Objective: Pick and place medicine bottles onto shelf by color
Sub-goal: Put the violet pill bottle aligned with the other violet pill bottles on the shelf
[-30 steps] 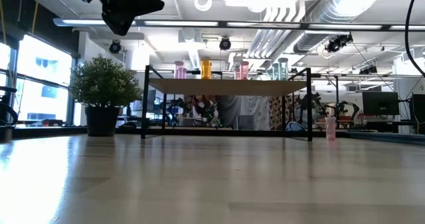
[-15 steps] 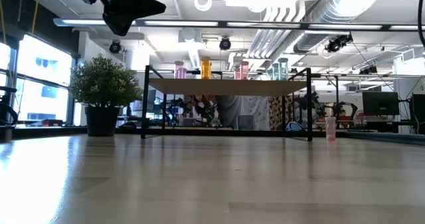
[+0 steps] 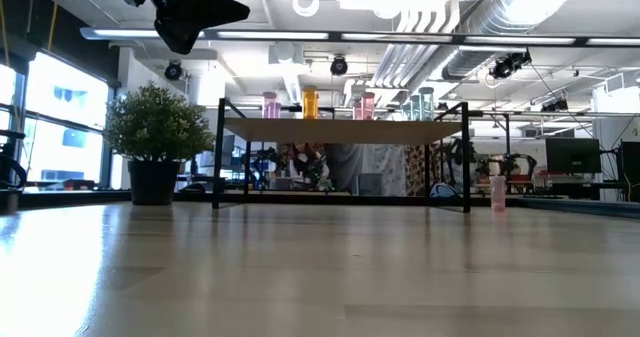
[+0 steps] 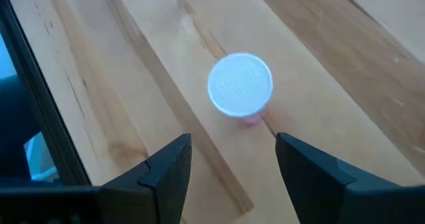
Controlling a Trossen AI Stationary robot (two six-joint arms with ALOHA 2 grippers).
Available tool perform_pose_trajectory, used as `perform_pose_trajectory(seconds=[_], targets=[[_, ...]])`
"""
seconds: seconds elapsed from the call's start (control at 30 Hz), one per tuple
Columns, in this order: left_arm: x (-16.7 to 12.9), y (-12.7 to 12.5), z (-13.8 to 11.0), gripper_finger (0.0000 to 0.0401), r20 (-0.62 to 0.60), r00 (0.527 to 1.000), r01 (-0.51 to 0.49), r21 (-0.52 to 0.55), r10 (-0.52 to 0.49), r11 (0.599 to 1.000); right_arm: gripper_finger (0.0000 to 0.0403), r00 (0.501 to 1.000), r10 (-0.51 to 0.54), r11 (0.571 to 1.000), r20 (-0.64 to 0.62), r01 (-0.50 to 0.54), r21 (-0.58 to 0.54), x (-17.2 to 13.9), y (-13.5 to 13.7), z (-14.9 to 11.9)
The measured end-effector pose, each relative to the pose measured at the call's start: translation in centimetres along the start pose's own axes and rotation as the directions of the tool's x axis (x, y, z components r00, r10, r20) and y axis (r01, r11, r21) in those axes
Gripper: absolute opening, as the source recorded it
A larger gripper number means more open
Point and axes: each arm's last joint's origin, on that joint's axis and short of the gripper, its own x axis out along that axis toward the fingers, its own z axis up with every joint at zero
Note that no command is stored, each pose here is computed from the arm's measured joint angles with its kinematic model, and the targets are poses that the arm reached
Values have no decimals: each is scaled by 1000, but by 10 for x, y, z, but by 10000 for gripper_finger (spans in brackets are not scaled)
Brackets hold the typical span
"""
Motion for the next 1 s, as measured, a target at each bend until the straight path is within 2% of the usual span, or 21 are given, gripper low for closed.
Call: perform_pose_trajectory(seconds=[0.43, 1.0], targets=[[0, 0, 0, 266, 2, 1000, 1, -1, -1, 1000, 171, 995, 24, 999, 98, -19, -50, 5, 3, 6], [0, 0, 1, 266, 7, 1000, 2, -3, -2, 1000, 168, 999, -5, 1000, 41, 5, -19, 7, 3, 7]])
